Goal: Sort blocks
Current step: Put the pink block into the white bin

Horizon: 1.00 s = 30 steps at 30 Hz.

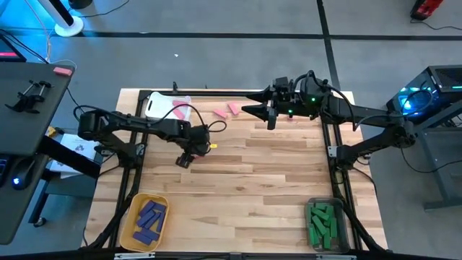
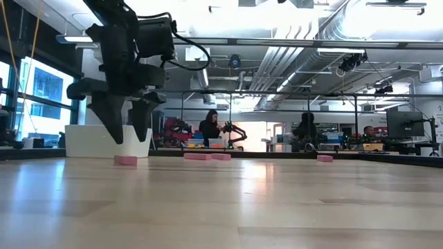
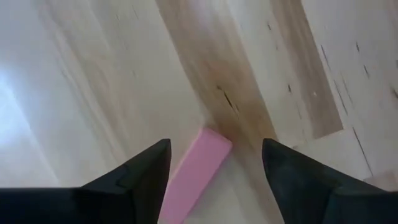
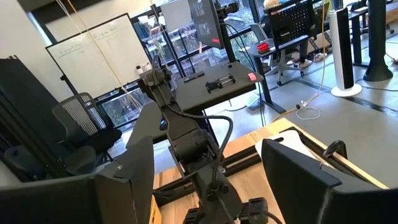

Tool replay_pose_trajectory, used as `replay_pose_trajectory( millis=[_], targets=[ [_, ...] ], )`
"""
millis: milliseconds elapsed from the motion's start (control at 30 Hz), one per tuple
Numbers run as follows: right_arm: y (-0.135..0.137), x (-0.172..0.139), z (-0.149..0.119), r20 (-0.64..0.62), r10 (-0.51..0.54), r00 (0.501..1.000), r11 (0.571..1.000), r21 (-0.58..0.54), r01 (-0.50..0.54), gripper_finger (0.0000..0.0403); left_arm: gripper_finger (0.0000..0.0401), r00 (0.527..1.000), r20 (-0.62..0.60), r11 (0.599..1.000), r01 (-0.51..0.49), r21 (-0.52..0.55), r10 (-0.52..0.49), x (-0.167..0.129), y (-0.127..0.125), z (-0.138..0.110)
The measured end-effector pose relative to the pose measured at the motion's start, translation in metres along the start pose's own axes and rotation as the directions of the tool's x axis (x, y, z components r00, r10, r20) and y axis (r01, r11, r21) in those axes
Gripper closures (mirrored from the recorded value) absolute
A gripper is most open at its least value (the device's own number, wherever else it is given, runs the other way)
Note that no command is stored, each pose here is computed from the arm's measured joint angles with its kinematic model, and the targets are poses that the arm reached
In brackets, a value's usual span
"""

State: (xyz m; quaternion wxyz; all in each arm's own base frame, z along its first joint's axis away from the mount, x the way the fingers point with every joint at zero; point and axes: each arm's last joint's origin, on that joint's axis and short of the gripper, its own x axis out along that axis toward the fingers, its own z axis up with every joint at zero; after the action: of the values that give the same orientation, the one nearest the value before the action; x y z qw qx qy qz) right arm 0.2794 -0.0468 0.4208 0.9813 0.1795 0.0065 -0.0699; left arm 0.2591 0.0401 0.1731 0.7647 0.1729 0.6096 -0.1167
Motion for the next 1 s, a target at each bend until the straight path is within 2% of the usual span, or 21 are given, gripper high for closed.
replay_pose_trajectory(
  millis=[367,533,633,767,800,933,1000],
  targets=[
    [-0.001,0.003,-0.002,-0.007,-0.003,1.000,1.000,0.016,0.003,0.0171,0.0158,0.993,-0.116,0.995,0.031,0.089,-0.021,0.025,0.005,-0.004],
    [-0.002,0.006,-0.005,-0.019,-0.007,1.000,1.000,0.030,0.007,0.0171,0.0166,0.988,-0.146,0.995,0.061,0.084,-0.048,0.039,0.006,-0.003],
    [-0.003,0.008,-0.006,-0.024,-0.009,1.000,0.999,0.044,0.010,0.0171,0.0208,0.977,-0.184,0.992,0.117,0.050,-0.106,0.047,0.004,-0.006],
    [-0.003,0.009,-0.006,-0.025,-0.009,1.000,0.999,0.045,0.010,0.0171,0.0331,0.971,-0.193,0.990,0.133,-0.044,-0.139,0.047,0.004,-0.006],
    [-0.003,0.009,-0.006,-0.024,-0.009,1.000,0.999,0.045,0.010,0.0171,0.0351,0.973,-0.188,0.990,0.125,-0.068,-0.136,0.044,0.005,-0.005],
    [-0.002,0.009,-0.006,-0.018,-0.006,1.000,0.999,0.044,0.007,0.0171,0.0353,0.984,-0.141,0.981,0.084,-0.177,-0.110,0.024,0.017,-0.006],
    [-0.002,0.009,-0.006,-0.018,-0.006,1.000,0.999,0.043,0.007,0.0171,0.0353,0.998,-0.052,0.971,0.026,-0.238,-0.040,0.001,0.028,-0.005]
  ],
)
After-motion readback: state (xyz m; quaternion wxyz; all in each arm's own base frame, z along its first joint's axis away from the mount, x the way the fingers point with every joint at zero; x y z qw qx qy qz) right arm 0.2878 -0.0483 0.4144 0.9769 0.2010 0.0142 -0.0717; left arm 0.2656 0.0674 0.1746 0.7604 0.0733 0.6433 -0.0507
